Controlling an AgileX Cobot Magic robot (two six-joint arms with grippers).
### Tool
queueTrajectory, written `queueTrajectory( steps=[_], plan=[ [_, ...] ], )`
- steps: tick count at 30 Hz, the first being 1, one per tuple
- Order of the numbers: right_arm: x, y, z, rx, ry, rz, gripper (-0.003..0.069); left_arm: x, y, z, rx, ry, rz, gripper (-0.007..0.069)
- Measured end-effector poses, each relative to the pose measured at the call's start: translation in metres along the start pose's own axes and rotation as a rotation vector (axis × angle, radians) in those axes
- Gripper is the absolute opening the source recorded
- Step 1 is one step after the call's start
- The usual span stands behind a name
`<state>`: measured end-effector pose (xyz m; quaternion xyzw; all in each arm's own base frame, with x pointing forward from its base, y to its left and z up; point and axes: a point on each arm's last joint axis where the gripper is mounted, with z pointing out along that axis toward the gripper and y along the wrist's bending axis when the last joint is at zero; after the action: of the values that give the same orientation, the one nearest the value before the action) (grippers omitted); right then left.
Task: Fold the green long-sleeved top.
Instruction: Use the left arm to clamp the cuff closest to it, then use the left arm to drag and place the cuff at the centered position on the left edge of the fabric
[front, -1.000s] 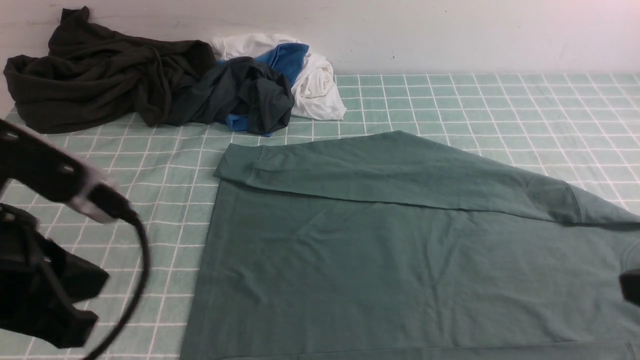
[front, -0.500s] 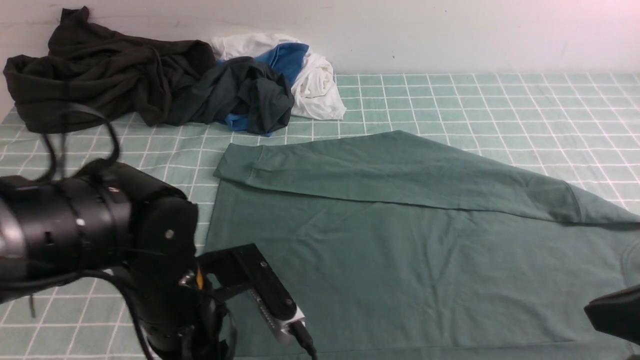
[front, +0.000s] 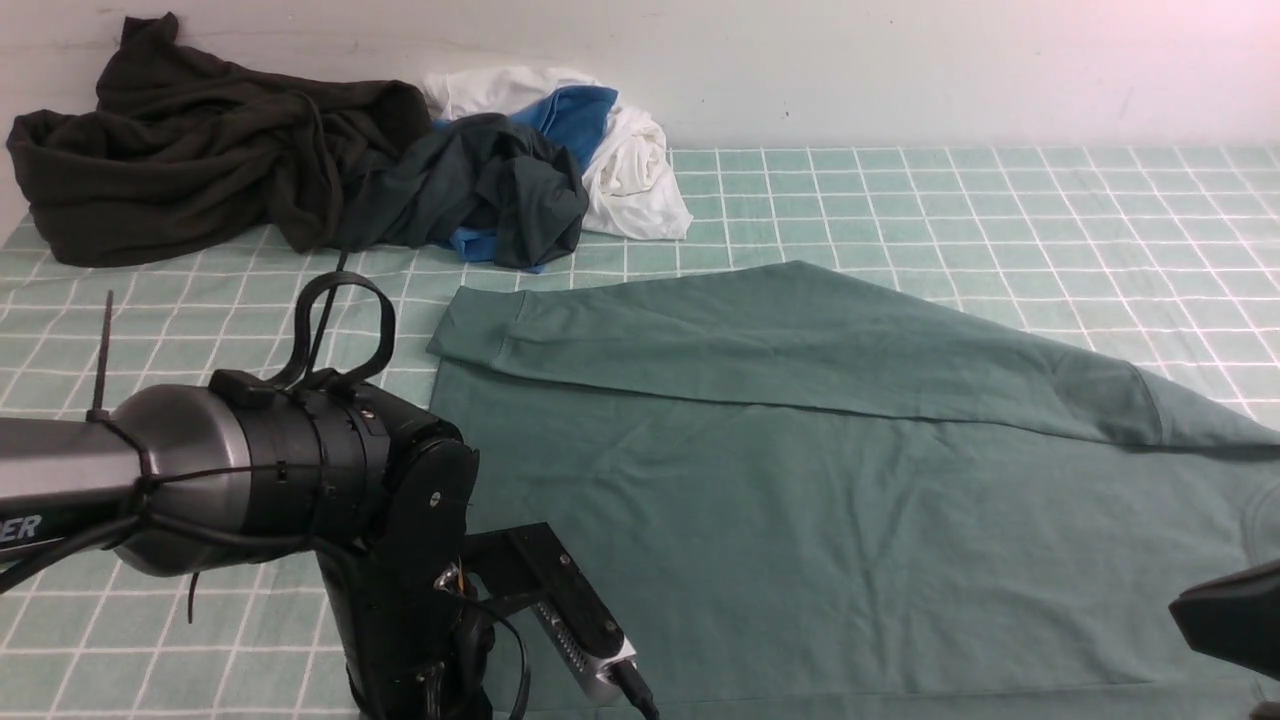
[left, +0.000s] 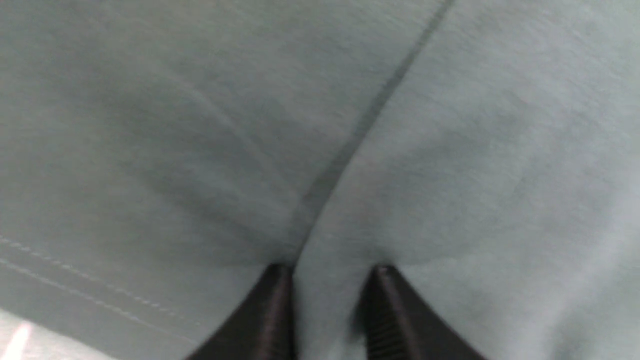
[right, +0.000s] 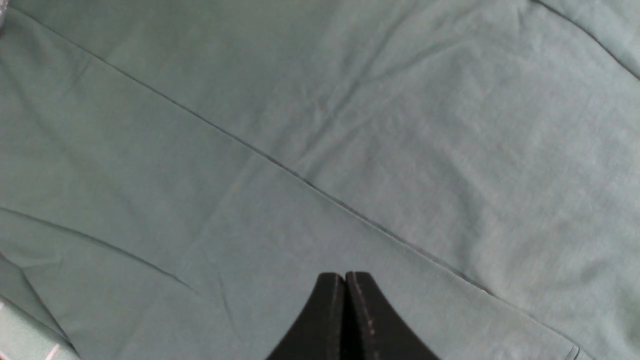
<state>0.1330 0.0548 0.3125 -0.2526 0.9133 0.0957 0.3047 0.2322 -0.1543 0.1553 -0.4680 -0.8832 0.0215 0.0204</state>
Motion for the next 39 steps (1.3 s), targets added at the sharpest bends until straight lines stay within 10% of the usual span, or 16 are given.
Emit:
queueTrajectory(
  steps=[4,13,27,39],
  plan=[
    [0.000,0.000,0.000,0.005,0.000,-0.003,-0.0014,0.004,-0.003,-0.015,-0.008,-0.038,-0.003,0.0015],
    [0.018,-0.021,0.026,0.200,0.162,0.195,0.0008,0.013,-0.008,-0.055,-0.061,-0.141,0.012,-0.0001],
    [0.041,-0.101,0.105,0.467,0.326,0.607,0.0393,0.008,-0.006,-0.067,-0.070,-0.154,0.016,-0.0001],
    [0.060,-0.124,0.156,0.431,0.453,0.701,0.0365,0.008,-0.006,-0.067,-0.070,-0.154,0.016,-0.0001]
  ],
)
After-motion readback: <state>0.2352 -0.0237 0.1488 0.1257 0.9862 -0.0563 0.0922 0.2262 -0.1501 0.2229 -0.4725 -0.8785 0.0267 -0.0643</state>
